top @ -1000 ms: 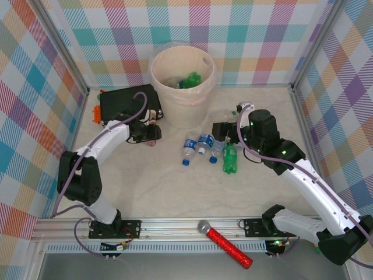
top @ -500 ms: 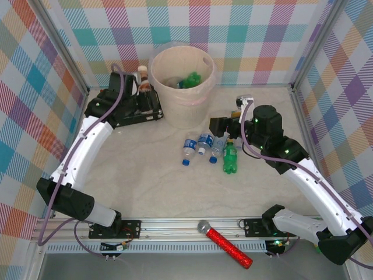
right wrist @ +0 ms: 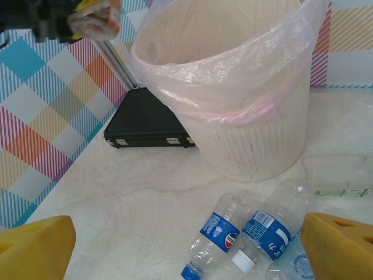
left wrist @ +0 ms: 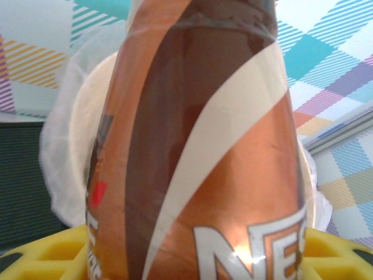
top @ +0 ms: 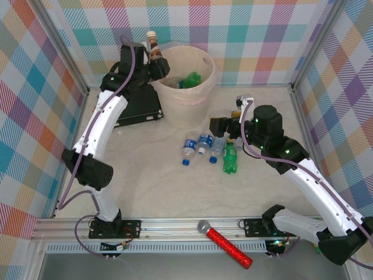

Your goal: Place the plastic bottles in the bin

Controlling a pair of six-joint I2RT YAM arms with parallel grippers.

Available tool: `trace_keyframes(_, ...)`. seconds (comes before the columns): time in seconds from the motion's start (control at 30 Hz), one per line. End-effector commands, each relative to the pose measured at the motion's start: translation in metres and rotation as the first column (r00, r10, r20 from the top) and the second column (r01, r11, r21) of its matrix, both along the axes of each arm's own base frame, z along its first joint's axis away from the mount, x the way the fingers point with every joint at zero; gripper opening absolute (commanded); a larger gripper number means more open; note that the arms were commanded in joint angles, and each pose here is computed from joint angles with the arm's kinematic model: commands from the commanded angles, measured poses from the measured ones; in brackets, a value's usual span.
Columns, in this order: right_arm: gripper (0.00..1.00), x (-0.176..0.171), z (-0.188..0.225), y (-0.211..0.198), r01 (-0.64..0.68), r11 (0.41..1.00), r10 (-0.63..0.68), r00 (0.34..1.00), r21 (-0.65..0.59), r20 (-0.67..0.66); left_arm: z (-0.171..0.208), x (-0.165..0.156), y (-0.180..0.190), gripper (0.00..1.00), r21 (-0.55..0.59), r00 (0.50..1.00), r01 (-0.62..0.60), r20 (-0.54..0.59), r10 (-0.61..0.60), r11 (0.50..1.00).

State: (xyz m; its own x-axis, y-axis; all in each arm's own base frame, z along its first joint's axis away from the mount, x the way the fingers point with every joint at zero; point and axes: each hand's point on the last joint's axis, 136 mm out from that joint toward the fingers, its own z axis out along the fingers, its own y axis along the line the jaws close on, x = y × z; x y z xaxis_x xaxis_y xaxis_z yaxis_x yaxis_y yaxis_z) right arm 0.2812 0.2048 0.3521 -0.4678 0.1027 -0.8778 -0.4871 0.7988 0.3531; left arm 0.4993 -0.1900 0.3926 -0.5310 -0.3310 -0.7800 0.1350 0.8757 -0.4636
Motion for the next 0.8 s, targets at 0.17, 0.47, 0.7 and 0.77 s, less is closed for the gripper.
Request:
trace_keyframes(0.17, 0.99, -0.002, 0.014, -0.005, 0.010, 1.000, -0.010, 0.999, 0.000, 0.041, 0.038, 0.041, -0.047, 0.49, -0.189, 0.992, 0.062, 0.123, -0.039, 0.980)
trace_keyframes(0.47, 0.99, -0.002, 0.011, -0.008, 0.023, 1.000, -0.023, 0.999, -0.012, 0.041, 0.026, 0.058, -0.084, 0.49, -0.184, 0.979, 0.115, 0.188, -0.080, 0.976)
trace_keyframes(0.7, 0.99, 0.000, 0.009, -0.009, 0.031, 0.999, -0.031, 0.999, -0.023, 0.042, 0.006, 0.060, -0.090, 0.49, -0.113, 0.982, 0.113, 0.163, -0.094, 0.987)
trace_keyframes(0.77, 0.99, 0.001, 0.008, -0.009, 0.032, 0.999, -0.031, 0.999, -0.027, 0.041, 0.003, 0.060, -0.090, 0.48, -0.105, 0.983, 0.117, 0.157, -0.100, 0.988)
